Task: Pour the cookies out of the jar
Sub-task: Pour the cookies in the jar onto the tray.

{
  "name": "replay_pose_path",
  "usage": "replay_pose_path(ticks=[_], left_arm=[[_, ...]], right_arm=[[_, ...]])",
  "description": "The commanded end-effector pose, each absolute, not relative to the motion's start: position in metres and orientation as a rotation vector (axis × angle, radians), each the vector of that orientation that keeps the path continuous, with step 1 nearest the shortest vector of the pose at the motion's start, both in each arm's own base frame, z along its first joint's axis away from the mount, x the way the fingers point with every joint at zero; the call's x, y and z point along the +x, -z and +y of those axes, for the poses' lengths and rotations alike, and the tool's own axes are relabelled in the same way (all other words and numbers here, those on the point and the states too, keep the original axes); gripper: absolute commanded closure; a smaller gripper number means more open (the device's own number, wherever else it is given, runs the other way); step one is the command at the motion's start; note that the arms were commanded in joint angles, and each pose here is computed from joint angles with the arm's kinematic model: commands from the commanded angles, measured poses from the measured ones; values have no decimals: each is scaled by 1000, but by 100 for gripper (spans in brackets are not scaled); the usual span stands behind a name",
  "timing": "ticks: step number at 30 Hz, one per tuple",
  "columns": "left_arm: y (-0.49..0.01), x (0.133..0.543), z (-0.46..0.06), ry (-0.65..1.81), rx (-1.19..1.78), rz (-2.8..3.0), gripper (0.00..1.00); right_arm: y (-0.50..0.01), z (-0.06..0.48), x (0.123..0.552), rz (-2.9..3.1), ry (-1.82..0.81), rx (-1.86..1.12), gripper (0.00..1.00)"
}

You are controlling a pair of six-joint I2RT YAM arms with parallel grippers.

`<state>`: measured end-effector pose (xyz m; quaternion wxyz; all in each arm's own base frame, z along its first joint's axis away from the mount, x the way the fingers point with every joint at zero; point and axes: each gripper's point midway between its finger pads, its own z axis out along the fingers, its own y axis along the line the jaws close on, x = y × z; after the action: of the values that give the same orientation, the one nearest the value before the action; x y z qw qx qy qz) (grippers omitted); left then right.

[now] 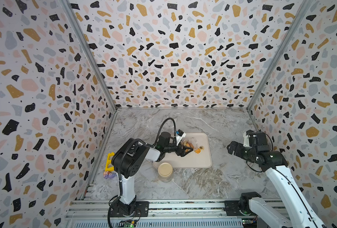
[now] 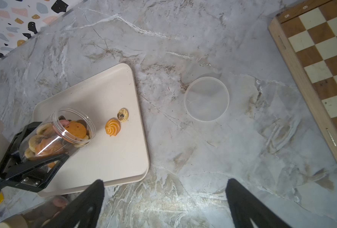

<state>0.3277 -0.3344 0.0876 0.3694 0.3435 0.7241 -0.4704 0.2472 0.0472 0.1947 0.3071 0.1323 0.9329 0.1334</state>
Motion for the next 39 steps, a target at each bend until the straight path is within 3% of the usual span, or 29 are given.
replay_pose_path(ticks=[1,39], left_arm=[[-100,333,-342,1211,920,1780,100],[-88,334,-352,1125,959,1926,100]], right_arm=[[-208,47,249,2447,-355,328,2],[-215,52,251,2433,-402,319,2]])
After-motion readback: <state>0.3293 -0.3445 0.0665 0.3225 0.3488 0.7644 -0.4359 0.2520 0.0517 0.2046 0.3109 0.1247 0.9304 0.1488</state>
